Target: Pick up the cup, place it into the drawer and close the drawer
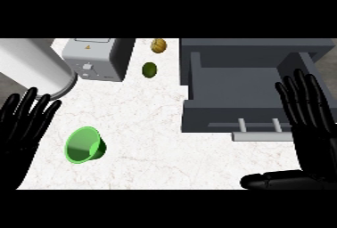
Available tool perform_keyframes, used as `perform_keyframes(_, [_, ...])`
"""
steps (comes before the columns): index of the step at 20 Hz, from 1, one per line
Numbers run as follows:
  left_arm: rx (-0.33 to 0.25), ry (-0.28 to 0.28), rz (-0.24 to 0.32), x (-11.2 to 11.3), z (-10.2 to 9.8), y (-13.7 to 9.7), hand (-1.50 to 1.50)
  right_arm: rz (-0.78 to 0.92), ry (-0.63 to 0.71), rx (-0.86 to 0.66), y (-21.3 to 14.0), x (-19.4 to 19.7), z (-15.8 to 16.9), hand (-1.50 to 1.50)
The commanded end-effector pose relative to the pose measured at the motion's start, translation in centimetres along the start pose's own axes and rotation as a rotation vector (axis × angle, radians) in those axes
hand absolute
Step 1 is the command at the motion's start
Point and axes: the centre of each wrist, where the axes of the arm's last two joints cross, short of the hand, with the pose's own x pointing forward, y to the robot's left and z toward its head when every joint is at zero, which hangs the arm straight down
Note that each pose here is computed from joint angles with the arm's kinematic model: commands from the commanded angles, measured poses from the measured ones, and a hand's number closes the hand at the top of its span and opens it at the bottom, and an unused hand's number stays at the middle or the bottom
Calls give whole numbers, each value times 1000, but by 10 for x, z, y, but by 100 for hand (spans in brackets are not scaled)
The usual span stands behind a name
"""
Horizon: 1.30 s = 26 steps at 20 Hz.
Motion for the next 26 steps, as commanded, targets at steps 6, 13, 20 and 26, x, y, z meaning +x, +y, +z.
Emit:
perform_keyframes(6, [5,43,8,-19,-16,0,-150,-6,-2,17,-4,-6,-6,-150])
perform_keyframes(13, [46,43,-26,-15,3,-4,-150,-17,-4,6,-14,-6,-9,-150])
perform_keyframes(20, [80,125,-21,-39,8,17,-150,-16,-7,-8,7,5,-5,-150])
perform_keyframes(26, [126,182,-42,-64,37,33,-150,-4,-15,-6,-1,8,-7,-150])
